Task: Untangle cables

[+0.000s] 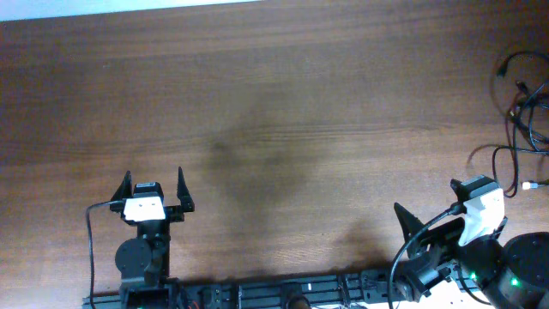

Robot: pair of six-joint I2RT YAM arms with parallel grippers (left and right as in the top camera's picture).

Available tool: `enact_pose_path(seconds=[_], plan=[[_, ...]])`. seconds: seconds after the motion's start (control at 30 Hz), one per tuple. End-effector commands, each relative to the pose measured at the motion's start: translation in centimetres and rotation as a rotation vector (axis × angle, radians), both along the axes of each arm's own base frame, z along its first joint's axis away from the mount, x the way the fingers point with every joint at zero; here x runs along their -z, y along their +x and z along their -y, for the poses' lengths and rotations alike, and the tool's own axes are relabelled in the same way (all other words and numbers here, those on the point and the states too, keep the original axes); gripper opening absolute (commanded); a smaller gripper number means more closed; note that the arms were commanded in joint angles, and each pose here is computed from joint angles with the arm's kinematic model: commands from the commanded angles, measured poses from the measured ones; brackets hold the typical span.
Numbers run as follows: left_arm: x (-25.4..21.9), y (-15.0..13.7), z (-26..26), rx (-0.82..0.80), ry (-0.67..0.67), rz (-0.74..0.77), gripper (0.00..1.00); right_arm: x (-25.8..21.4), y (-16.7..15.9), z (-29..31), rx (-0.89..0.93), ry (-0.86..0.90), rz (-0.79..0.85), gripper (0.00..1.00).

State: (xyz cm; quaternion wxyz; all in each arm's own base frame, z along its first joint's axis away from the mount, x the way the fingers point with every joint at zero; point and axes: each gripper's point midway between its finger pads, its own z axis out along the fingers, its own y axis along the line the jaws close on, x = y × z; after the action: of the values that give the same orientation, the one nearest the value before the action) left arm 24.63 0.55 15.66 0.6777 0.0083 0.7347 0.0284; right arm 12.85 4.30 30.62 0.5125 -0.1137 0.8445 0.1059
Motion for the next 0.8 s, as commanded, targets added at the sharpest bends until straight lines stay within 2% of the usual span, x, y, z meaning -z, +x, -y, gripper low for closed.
enact_pose_path(seconds=[0.0, 0.17, 0.27, 0.33, 0.4, 0.5, 0.63, 0.77], plan=[[0.0, -0.1, -0.4, -0.021, -0.012, 0.001, 0.99, 0.2, 0.1, 0.6, 0.02, -0.037, 0.006, 0.99], [0.0, -0.1, -0.4, -0.021, -0.012, 0.001, 0.99, 1.1, -0.3, 1.0, 0.038, -0.042, -0.034, 0.99], [0.0, -0.1, -0.4, -0.021, -0.012, 0.001, 0.99, 1.6, 0.8, 2.9, 0.153, -0.108, -0.01, 0.99], [0.0, -0.1, -0.4, -0.021, -0.012, 0.001, 0.99, 2.8, 2.5, 4.8, 0.295, -0.139, 0.021, 0.99], [0.0, -0.1, -0.4, -0.021, -0.012, 0.001, 0.99, 4.1, 3.9, 5.1, 0.342, -0.139, 0.05, 0.99], [0.0, -0.1, -0.4, -0.021, -0.012, 0.001, 0.99, 4.8, 7.3, 4.3, 0.345, -0.1, 0.202, 0.99], [0.0, -0.1, -0.4, -0.021, -0.012, 0.001, 0.99, 4.4, 9.7, 3.5, 0.31, -0.057, 0.413, 0.99], [0.0, -0.1, -0.4, -0.021, -0.012, 0.001, 0.99, 5.7, 10.8, 3.4, 0.292, -0.027, 0.476, 0.99]])
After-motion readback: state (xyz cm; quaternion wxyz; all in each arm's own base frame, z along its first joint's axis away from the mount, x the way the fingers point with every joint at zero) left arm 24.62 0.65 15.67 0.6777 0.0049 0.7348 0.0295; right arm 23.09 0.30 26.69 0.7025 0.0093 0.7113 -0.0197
